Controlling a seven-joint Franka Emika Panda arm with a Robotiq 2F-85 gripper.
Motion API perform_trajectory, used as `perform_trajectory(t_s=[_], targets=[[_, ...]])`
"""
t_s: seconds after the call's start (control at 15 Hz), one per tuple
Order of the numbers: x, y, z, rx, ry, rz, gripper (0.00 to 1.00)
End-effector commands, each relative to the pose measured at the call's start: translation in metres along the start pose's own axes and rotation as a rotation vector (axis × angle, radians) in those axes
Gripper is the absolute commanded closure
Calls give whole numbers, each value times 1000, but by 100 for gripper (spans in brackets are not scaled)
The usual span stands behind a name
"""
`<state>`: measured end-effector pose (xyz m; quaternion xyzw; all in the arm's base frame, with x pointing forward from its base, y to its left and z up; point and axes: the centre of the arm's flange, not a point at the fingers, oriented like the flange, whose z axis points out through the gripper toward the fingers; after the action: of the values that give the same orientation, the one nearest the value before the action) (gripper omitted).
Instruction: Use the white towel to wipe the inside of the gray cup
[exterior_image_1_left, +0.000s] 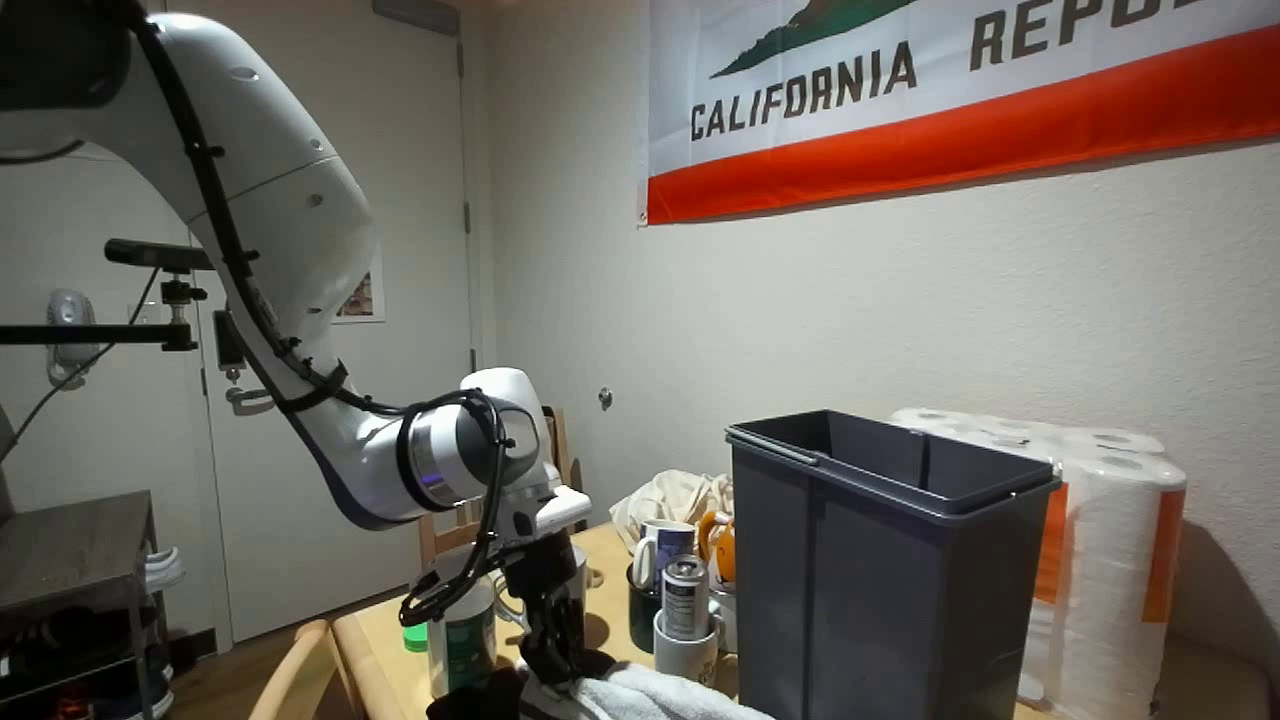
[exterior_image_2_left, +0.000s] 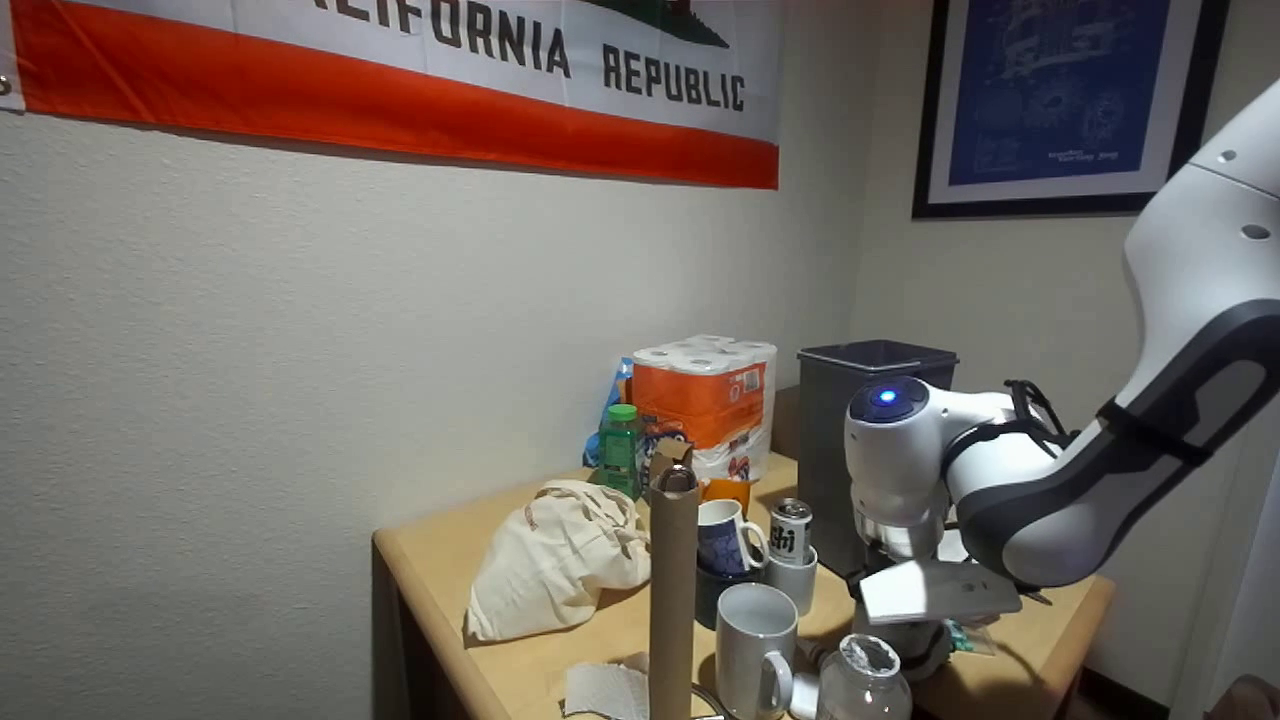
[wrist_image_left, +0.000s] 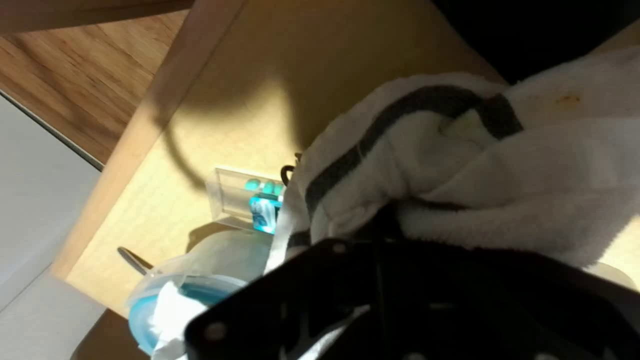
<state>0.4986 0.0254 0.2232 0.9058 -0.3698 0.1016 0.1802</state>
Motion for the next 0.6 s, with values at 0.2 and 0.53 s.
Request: perform_trajectory(t_s=[0.2,0.53], targets=[[10,-3,-9,24,-135,76,99],[11,-4,-8,102,-158,185,99]])
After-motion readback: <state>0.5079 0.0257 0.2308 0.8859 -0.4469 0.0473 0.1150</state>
